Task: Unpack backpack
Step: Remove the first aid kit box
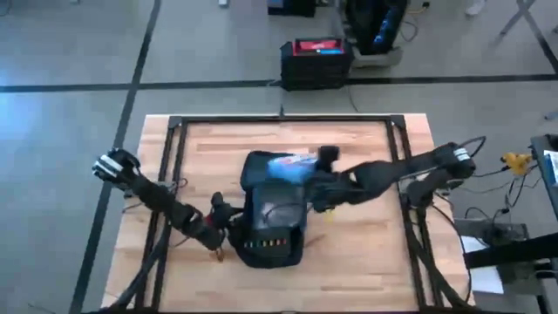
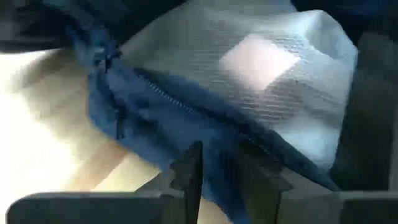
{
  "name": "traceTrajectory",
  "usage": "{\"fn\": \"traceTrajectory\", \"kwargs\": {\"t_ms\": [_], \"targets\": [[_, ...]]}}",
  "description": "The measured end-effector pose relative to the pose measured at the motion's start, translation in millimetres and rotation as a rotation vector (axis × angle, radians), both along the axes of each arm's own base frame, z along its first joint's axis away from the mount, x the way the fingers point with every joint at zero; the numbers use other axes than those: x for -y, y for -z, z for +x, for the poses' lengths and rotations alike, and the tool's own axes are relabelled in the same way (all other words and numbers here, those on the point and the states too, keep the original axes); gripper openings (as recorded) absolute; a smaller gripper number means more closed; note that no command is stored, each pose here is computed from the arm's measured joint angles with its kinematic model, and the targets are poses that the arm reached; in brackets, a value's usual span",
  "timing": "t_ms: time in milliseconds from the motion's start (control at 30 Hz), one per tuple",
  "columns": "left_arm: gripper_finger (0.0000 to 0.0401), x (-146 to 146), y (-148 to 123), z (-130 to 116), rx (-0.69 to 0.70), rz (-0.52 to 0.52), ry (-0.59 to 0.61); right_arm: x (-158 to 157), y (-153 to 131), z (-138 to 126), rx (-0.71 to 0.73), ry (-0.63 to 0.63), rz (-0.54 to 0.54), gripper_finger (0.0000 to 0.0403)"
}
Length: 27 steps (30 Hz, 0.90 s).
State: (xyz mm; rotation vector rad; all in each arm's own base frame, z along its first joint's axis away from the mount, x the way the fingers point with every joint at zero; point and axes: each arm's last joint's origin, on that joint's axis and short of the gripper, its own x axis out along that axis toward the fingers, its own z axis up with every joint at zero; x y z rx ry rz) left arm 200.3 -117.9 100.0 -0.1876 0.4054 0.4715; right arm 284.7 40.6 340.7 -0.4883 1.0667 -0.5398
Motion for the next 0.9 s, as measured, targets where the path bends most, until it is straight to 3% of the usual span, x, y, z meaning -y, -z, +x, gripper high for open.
{"fn": "traceTrajectory", "kwargs": {"t_ms": [100, 200, 367, 567, 800, 900], "targets": [[0.008, 9, 7, 5, -0.019, 0.042, 0.012, 15, 12, -19, -0.089, 0.176, -0.013, 0.0154], [0.008, 14, 7, 11, -0.032, 0.098, 0.015, 24, 27, -30, -0.155, 0.277, -0.025, 0.0154], [0.008, 15, -13, 14, -0.053, 0.164, 0.061, 36, 65, -38, -0.279, 0.337, -0.045, 0.0154], [0.008, 16, -40, 4, -0.032, 0.097, 0.138, 55, 118, -56, -0.445, 0.395, -0.072, 0.0154], [0.008, 22, -39, -4, -0.038, 0.107, 0.186, 70, 166, -80, -0.485, 0.456, -0.064, 0.0155], [0.008, 22, -38, -4, -0.048, 0.111, 0.189, 78, 180, -87, -0.491, 0.483, -0.069, 0.0189]]}}
